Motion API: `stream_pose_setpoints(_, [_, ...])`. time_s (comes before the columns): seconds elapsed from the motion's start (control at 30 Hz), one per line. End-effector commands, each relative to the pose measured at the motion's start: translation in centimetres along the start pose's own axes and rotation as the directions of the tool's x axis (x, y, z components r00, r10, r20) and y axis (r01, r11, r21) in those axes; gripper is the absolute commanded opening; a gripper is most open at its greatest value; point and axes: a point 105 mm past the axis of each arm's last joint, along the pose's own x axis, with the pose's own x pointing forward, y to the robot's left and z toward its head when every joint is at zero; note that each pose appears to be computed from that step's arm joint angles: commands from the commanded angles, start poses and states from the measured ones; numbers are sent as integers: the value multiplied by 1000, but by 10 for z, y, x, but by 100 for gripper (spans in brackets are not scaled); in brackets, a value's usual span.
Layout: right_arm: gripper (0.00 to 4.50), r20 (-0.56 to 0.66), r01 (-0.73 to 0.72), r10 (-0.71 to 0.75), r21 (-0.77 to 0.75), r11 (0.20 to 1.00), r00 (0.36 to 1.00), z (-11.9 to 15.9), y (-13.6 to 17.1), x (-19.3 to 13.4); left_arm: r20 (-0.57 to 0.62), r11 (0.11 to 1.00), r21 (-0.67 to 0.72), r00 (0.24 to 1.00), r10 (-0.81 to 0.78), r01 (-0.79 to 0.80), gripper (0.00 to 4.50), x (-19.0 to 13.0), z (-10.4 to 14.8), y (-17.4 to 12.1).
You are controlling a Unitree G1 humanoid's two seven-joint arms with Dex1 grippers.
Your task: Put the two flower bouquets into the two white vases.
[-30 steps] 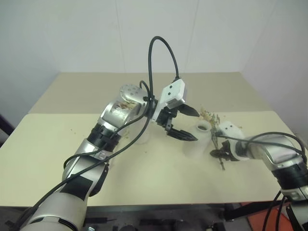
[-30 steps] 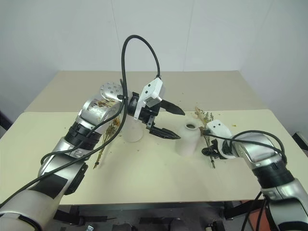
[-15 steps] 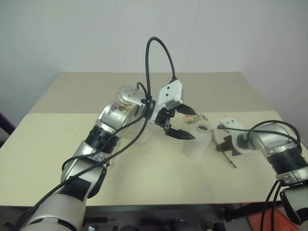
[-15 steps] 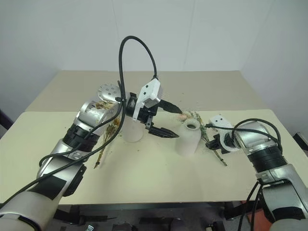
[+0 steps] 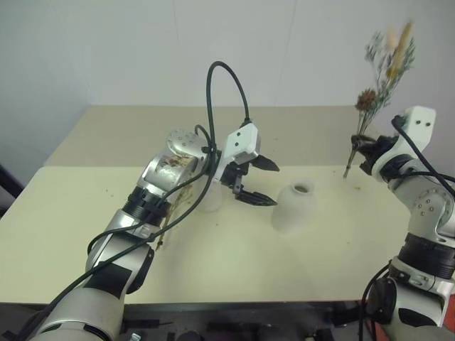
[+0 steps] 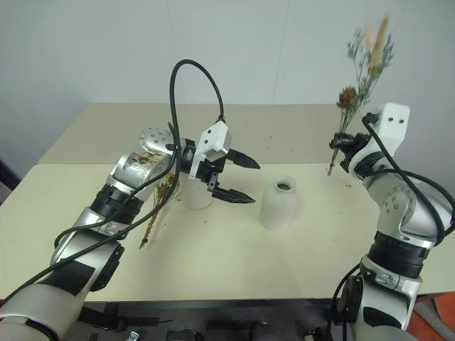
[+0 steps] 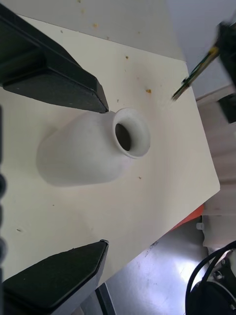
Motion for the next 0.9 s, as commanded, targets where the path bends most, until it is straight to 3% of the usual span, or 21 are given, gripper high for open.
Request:
stream_pose_setpoints(0.03, [1, 216, -113, 109, 8, 994, 970, 43, 21, -18, 3, 1000, 21, 1000, 11, -11, 450, 2, 7, 3])
stream_pose_setpoints(0.13, [1, 262, -215, 207, 3, 977, 943, 48, 40, -26, -11, 999, -15, 999, 34, -34, 450, 10, 4, 5])
stream_pose_setpoints(0.33, [1, 201, -364, 363, -33, 931, 910, 22, 77, -39, -58, 993, -70, 994, 90, -94, 450, 22, 1, 11])
stream_pose_setpoints(0.9, [1, 91, -405, 413, -94, 909, 906, -24, 95, -50, -55, 991, -74, 993, 107, -111, 450, 19, 1, 11])
